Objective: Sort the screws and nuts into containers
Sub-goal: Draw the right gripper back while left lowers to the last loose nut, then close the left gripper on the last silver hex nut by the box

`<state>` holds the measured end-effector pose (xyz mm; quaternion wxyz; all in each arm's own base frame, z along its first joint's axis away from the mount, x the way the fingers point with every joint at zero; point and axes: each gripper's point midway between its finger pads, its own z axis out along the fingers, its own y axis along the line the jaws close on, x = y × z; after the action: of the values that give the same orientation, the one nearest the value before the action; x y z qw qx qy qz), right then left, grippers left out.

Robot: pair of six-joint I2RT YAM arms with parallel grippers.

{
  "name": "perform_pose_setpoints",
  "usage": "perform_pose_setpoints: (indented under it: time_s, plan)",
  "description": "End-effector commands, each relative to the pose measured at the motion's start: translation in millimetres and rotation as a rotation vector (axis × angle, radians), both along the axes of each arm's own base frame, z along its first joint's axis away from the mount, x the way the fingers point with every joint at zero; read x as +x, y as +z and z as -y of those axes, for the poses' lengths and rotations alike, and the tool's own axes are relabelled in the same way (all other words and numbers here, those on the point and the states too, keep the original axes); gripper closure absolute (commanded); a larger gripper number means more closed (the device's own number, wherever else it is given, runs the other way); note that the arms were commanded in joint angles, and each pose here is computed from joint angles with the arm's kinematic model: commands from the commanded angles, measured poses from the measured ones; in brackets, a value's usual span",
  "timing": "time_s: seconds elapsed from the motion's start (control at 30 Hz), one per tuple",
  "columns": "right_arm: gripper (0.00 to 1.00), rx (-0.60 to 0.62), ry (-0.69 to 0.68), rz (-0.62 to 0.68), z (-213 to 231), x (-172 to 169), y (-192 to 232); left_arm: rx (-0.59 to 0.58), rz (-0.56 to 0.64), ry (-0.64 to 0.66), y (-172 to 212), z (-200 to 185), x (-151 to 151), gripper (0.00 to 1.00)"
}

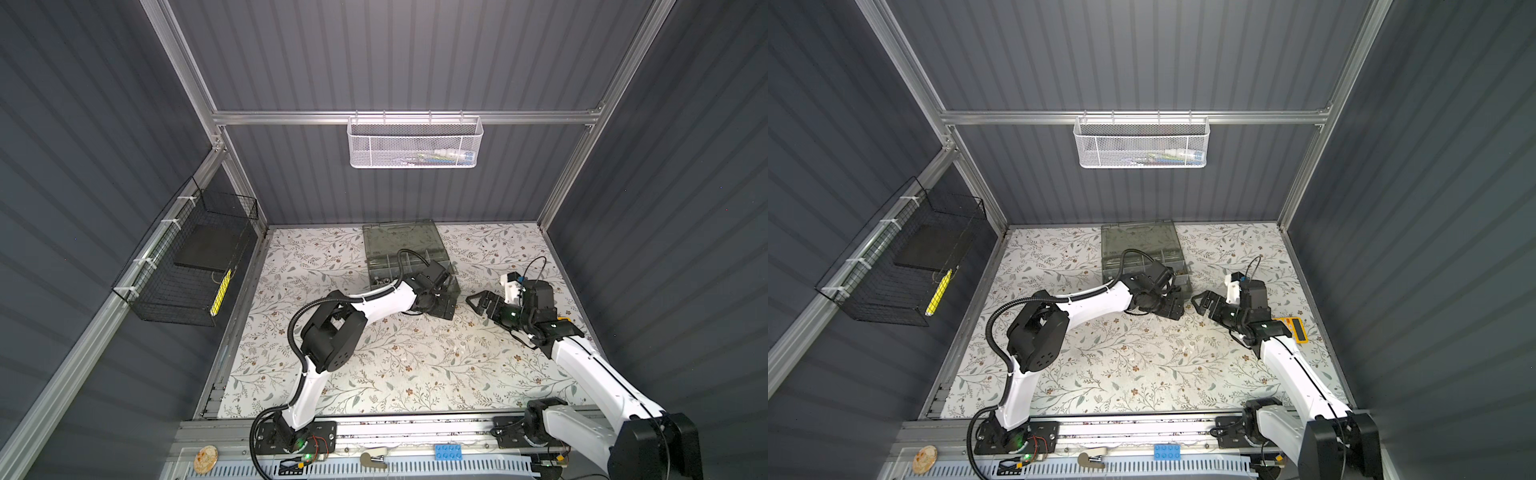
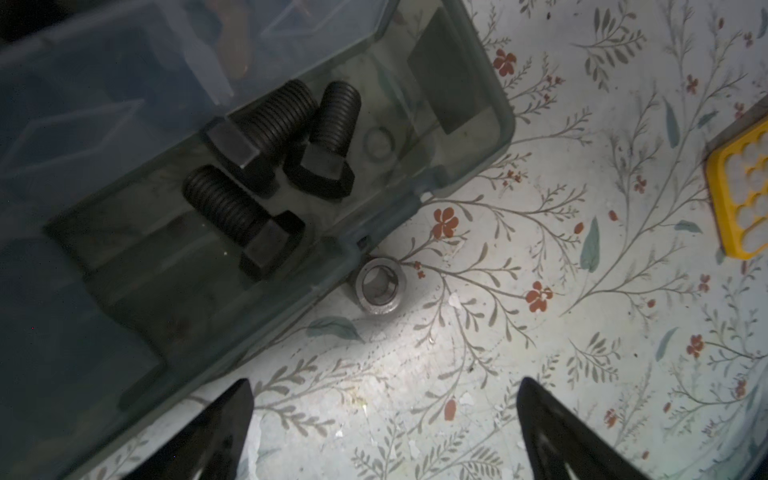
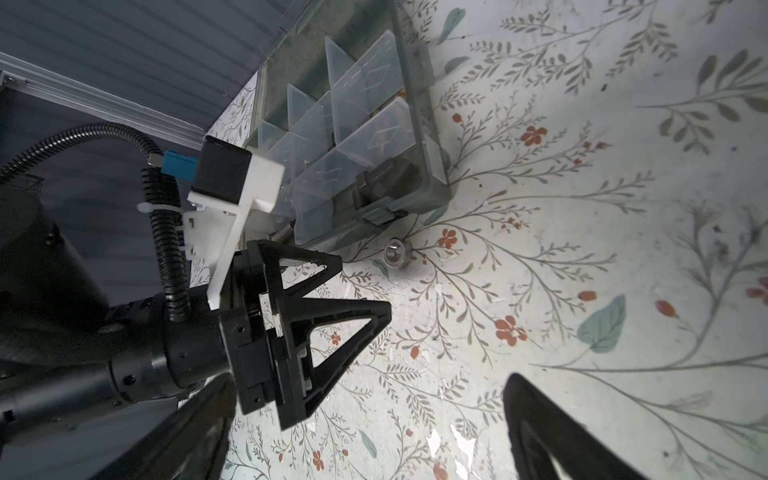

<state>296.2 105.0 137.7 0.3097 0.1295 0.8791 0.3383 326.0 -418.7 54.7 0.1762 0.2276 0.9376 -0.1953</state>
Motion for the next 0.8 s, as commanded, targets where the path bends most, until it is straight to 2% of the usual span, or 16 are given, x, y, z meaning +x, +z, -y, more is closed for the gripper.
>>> perform_pose_setpoints:
  time_s: [0.0, 0.13, 0.23, 0.4, 0.6, 0.77]
  plan:
    - [0.01, 0.064, -0.017, 0.002, 8, -2, 1, 0.069, 0.038, -0.044, -9, -1, 4, 0.06]
    - [0.01, 0.094, -0.055, -0.008, 20, -5, -3, 0.091, 0.060, -0.073, -18, 4, 9, 0.12]
    - [0.01, 0.110, -0.077, -0.014, 28, -6, -5, 0.105, 0.093, -0.118, -23, 10, 11, 0.21]
    - [0.01, 0.145, -0.100, -0.026, 37, -6, -5, 0.140, 0.140, -0.170, -31, 19, 13, 0.28]
    - [0.01, 0.163, -0.112, -0.023, 41, -6, -2, 0.182, 0.170, -0.203, -40, 22, 20, 0.42]
    - [0.01, 0.167, -0.114, -0.028, 43, -7, -2, 0.218, 0.184, -0.217, -47, 19, 24, 0.49]
